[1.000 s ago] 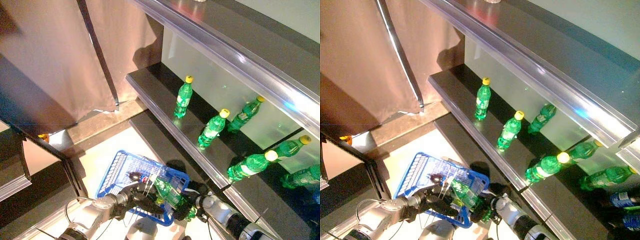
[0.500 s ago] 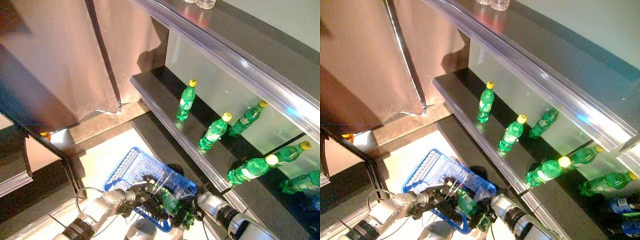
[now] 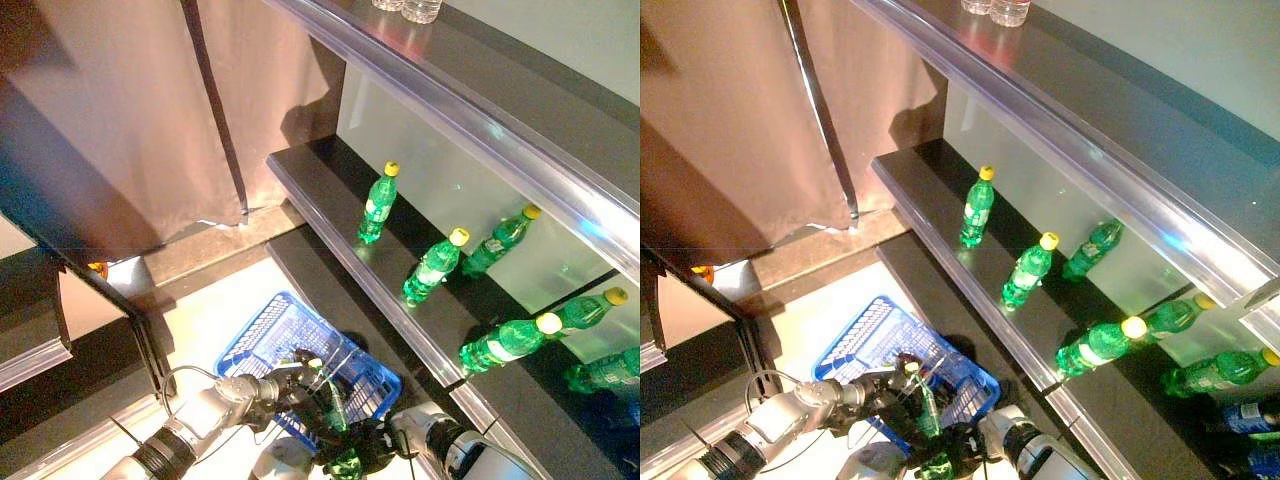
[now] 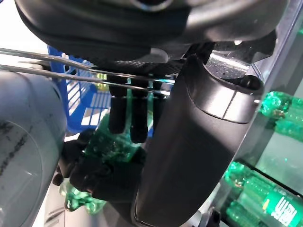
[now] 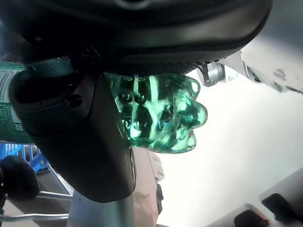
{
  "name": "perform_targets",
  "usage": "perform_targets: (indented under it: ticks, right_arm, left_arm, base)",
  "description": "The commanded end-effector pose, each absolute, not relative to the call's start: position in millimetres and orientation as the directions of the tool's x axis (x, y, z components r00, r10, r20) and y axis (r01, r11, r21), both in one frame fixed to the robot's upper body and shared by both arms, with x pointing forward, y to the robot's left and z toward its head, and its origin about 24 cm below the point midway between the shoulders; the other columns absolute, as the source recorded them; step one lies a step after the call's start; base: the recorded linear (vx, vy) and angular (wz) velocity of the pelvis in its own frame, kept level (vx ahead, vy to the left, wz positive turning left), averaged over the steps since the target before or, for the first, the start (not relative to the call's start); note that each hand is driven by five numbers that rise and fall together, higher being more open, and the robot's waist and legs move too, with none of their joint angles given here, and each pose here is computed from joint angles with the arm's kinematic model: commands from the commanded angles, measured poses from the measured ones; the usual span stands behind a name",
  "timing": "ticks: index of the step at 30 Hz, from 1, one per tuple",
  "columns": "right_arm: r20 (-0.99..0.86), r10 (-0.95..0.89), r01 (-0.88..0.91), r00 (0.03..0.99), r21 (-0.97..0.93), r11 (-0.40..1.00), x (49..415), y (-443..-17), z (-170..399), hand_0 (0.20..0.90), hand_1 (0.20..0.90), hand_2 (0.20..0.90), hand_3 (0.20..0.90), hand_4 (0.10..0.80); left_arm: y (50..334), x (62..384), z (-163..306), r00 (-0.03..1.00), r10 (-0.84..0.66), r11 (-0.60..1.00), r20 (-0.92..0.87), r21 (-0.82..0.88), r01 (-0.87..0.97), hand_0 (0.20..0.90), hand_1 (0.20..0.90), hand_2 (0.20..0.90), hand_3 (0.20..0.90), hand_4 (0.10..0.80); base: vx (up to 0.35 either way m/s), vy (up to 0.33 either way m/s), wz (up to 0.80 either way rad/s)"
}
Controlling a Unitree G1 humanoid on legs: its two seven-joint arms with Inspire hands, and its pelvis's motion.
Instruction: Pick up the drink and place into the basket.
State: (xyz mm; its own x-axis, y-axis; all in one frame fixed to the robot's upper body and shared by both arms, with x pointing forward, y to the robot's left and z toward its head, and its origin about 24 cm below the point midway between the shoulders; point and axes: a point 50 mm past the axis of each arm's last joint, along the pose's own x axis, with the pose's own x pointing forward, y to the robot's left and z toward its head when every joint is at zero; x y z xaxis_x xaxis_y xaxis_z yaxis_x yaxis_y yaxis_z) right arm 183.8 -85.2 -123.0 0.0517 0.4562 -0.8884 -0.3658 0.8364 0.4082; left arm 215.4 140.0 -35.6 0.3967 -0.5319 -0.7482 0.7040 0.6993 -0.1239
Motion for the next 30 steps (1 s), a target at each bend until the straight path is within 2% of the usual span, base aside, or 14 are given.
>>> perform_targets:
  ticks: [1,7,14,20,22,23,25,27,28,30]
  right_arm:
    - [-0.713,0.647,-0.393,0.269,0.532,0.750,223.4,-28.0,-88.0,0.300,0.300,0.300,0.200,0.100]
    - [-0.726,0.615,-0.448,0.308,0.459,0.767,234.7,-31.7,-82.8,0.300,0.300,0.300,0.200,0.100]
    - [-0.752,0.452,-0.595,0.479,0.100,0.797,266.3,-53.3,-72.0,0.300,0.300,0.300,0.200,0.100]
    - [-0.675,0.391,-0.592,0.626,-0.086,0.801,287.0,-56.2,-56.1,0.300,0.300,0.300,0.200,0.100]
    - [-0.668,0.371,-0.589,0.646,-0.127,0.798,289.7,-58.3,-54.5,0.300,0.300,0.300,0.200,0.100]
    - [-0.666,0.350,-0.582,0.659,-0.156,0.798,290.4,-60.5,-54.6,0.406,0.406,0.406,0.324,0.224]
    - [-0.647,0.318,-0.578,0.693,-0.236,0.781,293.7,-64.4,-52.8,0.422,0.422,0.422,0.343,0.243]
    - [-0.639,0.289,-0.569,0.713,-0.285,0.771,295.7,-68.6,-52.0,0.599,0.599,0.599,0.549,0.449]
    - [-0.636,0.274,-0.557,0.721,-0.298,0.775,296.0,-70.2,-52.1,0.900,0.900,0.900,0.900,0.800]
    - [-0.640,0.262,-0.556,0.722,-0.312,0.771,297.0,-72.8,-52.1,0.900,0.900,0.900,0.900,0.800]
  left_arm:
    - [-5.7,170.4,56.7,0.033,-0.999,0.027,0.003,-0.475,0.880,0.300,0.300,0.300,0.200,0.100]
    - [-7.1,167.8,54.4,0.040,-0.999,0.018,0.035,-0.498,0.867,0.300,0.300,0.300,0.200,0.100]
    - [-12.2,161.3,59.2,-0.036,-0.993,-0.089,0.108,-0.537,0.839,0.300,0.300,0.300,0.200,0.100]
    - [-18.7,155.6,63.8,-0.080,-0.986,-0.147,0.148,-0.528,0.836,0.300,0.300,0.300,0.200,0.100]
    - [-19.6,156.3,65.1,-0.080,-0.984,-0.153,0.157,-0.535,0.831,0.300,0.300,0.300,0.200,0.100]
    - [-20.8,156.3,65.9,-0.079,-0.984,-0.154,0.162,-0.533,0.832,0.300,0.300,0.300,0.200,0.100]
    - [-22.7,156.6,68.0,-0.082,-0.981,-0.166,0.176,-0.539,0.825,0.300,0.300,0.300,0.200,0.100]
    - [-23.7,156.7,71.1,-0.083,-0.978,-0.176,0.192,-0.536,0.826,0.300,0.300,0.300,0.200,0.100]
    - [-24.0,156.9,72.3,-0.084,-0.977,-0.179,0.198,-0.534,0.827,0.300,0.300,0.300,0.200,0.100]
    - [-24.1,158.1,74.9,-0.076,-0.975,-0.178,0.208,-0.528,0.830,0.300,0.300,0.300,0.200,0.100]
  base:
    - [-0.040,0.040,0.00]
    - [-0.008,0.018,0.00]
    - [-0.001,0.029,0.01]
    - [-0.013,0.038,0.04]
    - [-0.018,0.039,0.00]
    - [-0.021,0.050,0.00]
    - [-0.025,0.046,0.00]
    - [-0.043,0.041,-0.01]
    - [-0.047,0.037,-0.01]
    - [-0.040,0.033,0.00]
